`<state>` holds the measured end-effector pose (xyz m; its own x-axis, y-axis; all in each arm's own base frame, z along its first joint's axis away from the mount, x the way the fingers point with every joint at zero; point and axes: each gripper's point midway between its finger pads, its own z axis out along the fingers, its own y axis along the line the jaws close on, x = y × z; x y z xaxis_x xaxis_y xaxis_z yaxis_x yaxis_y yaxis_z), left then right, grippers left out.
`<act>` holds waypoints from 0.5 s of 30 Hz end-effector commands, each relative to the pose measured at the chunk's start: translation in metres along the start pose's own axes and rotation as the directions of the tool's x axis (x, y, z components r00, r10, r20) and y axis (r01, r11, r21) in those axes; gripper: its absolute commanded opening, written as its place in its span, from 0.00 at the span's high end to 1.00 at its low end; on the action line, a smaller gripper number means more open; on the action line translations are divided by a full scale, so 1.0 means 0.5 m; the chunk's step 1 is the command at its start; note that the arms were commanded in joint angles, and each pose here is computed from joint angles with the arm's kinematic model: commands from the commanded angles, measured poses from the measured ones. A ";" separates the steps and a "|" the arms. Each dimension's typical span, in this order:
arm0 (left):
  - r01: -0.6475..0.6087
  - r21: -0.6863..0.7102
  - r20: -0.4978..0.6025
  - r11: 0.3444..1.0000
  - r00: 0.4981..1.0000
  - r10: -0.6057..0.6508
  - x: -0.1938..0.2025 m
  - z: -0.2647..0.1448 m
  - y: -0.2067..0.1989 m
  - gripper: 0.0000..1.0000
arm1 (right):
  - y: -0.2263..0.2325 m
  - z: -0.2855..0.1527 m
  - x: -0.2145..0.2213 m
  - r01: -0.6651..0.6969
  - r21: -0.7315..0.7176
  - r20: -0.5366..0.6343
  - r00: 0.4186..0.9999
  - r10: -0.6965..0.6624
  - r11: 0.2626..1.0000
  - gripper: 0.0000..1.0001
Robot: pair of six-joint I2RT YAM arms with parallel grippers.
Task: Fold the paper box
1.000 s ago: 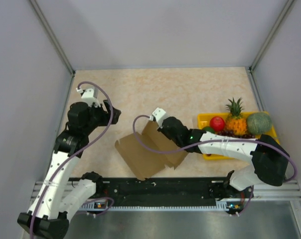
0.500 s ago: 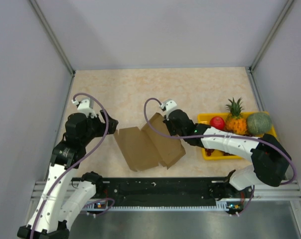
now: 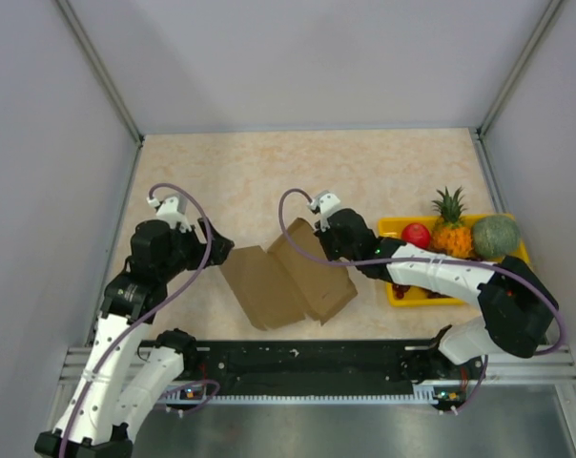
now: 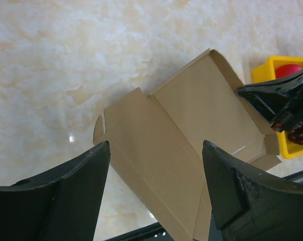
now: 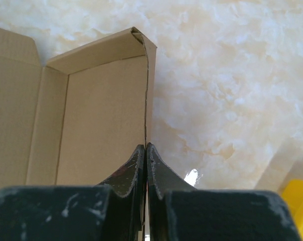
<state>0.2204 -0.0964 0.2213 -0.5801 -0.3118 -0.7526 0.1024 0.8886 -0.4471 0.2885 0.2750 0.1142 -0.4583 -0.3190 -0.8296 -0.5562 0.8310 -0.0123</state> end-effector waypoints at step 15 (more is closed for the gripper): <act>0.060 0.350 -0.016 0.935 0.998 -0.058 -0.097 0.202 -0.140 0.36 | 0.081 -0.036 -0.117 0.708 -0.149 0.358 0.689 -0.629 0.690 1.00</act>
<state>0.2953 -0.1687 0.1956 -0.6783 -0.2764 -0.6808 0.3025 0.7393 -0.6016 0.2816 0.2985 0.1526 0.0450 -0.5656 -0.8234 -0.8324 0.4345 -0.3439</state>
